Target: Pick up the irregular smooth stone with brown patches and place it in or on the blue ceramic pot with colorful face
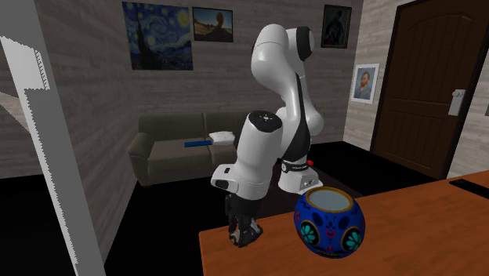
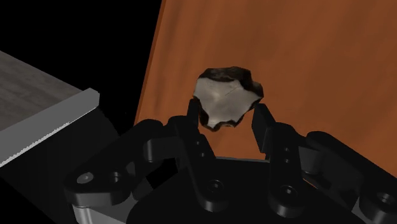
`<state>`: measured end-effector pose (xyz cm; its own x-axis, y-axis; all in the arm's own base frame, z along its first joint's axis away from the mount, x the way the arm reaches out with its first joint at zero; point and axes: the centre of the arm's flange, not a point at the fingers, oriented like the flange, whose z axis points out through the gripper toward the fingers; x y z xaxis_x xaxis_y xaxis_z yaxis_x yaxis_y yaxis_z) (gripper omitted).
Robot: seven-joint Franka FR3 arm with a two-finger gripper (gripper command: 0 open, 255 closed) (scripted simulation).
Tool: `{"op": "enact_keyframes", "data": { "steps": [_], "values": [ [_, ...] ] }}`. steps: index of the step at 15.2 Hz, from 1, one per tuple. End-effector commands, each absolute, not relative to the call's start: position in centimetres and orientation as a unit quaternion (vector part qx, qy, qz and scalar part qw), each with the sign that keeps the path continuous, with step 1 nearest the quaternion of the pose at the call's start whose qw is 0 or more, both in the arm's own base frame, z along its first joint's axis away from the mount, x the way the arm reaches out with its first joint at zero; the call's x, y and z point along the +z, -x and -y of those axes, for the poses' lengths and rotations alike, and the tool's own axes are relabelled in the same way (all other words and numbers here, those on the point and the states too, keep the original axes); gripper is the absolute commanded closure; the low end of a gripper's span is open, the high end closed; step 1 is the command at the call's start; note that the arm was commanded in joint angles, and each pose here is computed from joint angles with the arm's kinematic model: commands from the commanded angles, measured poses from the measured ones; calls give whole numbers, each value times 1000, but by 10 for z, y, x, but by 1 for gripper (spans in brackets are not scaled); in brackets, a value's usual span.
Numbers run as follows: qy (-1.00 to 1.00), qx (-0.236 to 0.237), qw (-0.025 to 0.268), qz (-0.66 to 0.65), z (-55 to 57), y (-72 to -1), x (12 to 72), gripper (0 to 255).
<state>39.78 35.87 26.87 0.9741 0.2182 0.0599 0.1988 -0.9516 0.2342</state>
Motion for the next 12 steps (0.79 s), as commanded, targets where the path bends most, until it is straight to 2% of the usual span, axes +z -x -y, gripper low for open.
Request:
{"op": "enact_keyframes", "data": {
  "steps": [1, 10, 11, 12],
  "values": [
    [-987, 39, 115, -106, -358, -397, 266, 255],
    [-987, 41, 114, -106, -359, -398, 278, 255],
    [-987, 41, 114, -106, -359, -398, 278, 0],
    [-995, -1, 61, -79, -340, -424, 288, 0]
  ]
}}
